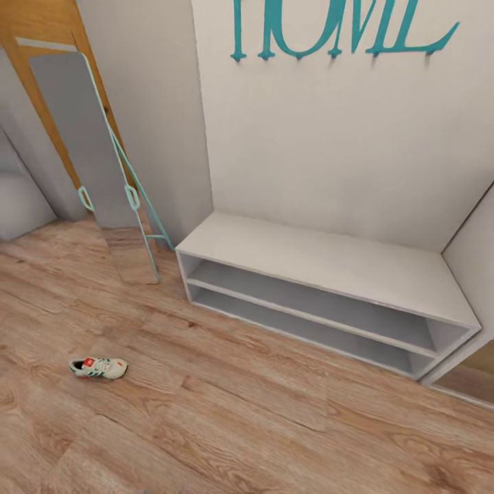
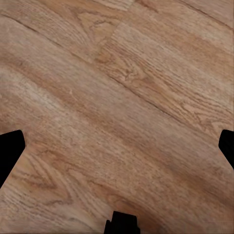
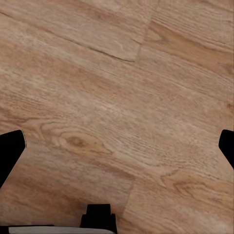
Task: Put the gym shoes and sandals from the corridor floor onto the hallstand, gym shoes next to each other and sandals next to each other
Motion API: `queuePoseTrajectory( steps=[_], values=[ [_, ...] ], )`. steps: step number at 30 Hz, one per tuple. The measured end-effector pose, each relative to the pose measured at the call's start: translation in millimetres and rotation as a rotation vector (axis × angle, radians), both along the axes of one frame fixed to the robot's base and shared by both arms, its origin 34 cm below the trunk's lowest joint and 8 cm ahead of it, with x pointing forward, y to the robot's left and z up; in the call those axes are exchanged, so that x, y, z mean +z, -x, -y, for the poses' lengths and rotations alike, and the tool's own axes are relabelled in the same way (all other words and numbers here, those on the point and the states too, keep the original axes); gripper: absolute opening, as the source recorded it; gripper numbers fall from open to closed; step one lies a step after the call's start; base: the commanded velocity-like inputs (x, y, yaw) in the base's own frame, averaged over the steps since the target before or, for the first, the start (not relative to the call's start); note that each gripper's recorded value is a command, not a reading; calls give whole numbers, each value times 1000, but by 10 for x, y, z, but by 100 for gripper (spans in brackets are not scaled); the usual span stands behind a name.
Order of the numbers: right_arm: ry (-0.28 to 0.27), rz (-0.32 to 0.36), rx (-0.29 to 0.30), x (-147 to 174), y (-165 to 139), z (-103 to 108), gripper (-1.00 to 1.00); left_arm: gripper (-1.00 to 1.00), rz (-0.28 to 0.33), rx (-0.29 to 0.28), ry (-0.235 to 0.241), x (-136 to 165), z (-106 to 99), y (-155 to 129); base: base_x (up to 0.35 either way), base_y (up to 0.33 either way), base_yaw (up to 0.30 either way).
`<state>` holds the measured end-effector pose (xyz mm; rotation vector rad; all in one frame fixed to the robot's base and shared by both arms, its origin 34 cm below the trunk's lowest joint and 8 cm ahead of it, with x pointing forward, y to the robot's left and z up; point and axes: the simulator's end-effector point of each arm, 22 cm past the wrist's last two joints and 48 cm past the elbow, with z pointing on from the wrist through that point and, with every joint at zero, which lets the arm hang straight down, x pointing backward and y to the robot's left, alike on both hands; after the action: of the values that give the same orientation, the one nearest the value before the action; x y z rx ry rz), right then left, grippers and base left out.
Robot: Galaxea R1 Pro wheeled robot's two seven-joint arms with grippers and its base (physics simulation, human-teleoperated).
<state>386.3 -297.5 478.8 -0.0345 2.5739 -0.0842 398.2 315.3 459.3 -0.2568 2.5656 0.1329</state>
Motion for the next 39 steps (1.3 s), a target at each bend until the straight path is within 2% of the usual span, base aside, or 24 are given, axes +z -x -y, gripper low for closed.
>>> queuePoseTrajectory(
  steps=[13,39],
  values=[
    [-1,-12,2,-31,42,-12,100,100,-10,2,-3,-27,-16,42,0,29,242],
    [-1,-36,2,-86,125,-13,100,100,-32,4,-3,-83,-21,123,6,294,242]
  ],
)
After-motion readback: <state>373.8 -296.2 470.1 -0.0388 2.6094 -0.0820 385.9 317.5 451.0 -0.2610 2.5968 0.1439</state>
